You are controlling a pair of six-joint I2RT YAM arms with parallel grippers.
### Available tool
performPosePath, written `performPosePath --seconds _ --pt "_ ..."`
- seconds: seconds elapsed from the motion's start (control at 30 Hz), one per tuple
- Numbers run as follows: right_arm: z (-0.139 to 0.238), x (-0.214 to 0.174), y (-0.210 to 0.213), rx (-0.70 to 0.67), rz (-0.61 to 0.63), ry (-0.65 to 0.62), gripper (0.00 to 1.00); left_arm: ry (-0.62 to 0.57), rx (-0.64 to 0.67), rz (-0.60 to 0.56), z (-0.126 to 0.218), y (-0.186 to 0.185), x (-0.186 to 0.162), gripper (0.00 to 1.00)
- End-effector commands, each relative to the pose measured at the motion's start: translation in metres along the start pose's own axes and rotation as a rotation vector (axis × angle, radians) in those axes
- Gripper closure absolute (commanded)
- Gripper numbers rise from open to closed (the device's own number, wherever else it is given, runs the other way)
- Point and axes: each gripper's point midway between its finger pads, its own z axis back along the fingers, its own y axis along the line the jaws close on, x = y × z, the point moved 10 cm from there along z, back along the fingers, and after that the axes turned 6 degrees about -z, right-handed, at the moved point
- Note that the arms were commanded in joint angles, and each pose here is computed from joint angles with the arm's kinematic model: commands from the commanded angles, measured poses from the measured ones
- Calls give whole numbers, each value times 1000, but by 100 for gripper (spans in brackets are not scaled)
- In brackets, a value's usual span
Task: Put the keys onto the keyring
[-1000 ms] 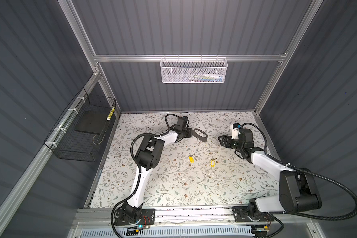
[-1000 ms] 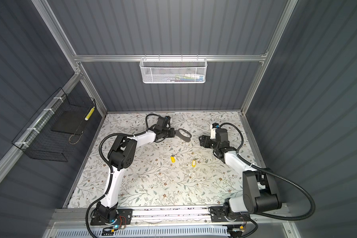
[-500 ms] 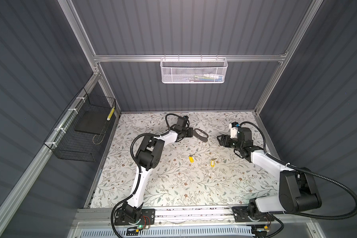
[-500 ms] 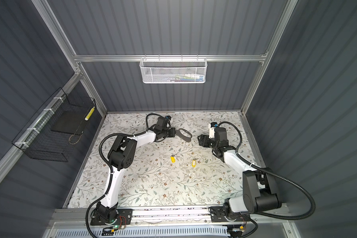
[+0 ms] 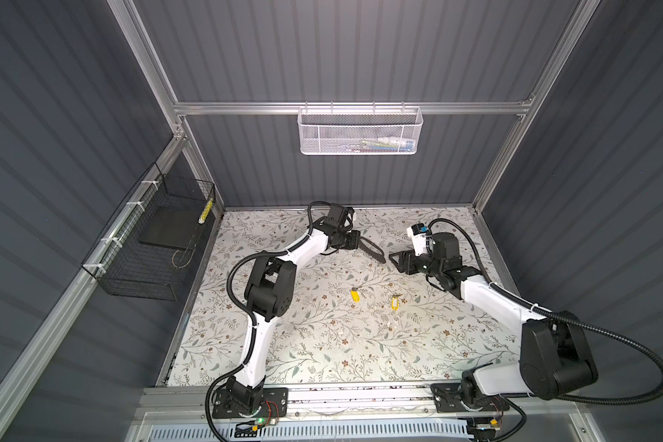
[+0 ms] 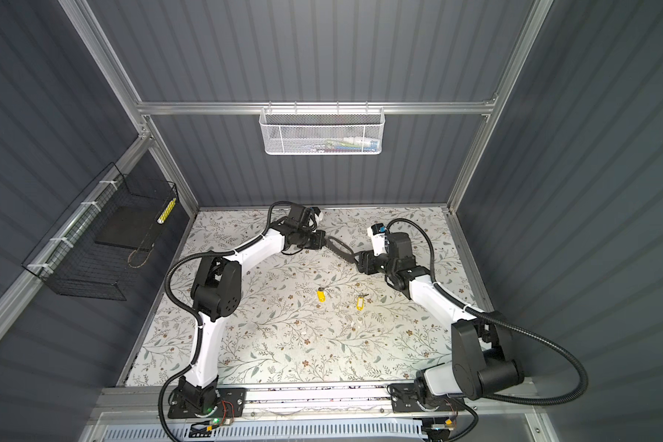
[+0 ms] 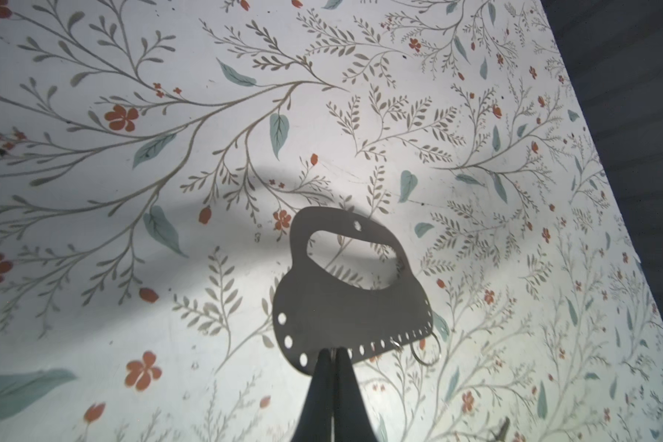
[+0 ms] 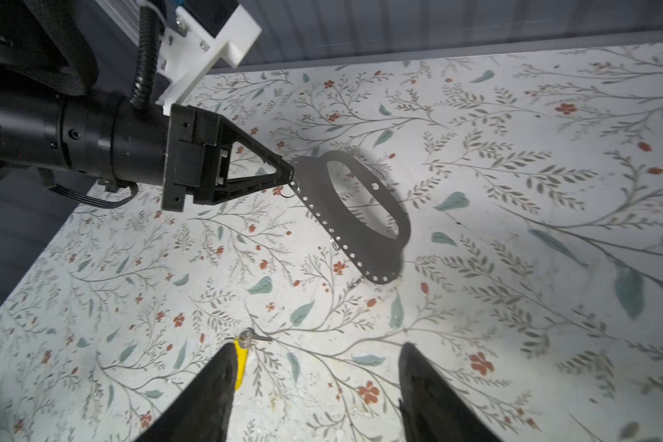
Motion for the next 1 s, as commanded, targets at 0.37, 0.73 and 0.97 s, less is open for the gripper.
performPosePath --seconds 0.37,0.73,0.97 --pt "-18 17 43 222 126 20 72 -30 -167 -186 99 -59 -3 100" --pt "7 25 64 356 181 -42 57 -276 -278 -309 153 -84 6 100" --pt "13 28 71 380 202 -66 60 -307 -334 -342 164 -91 6 100"
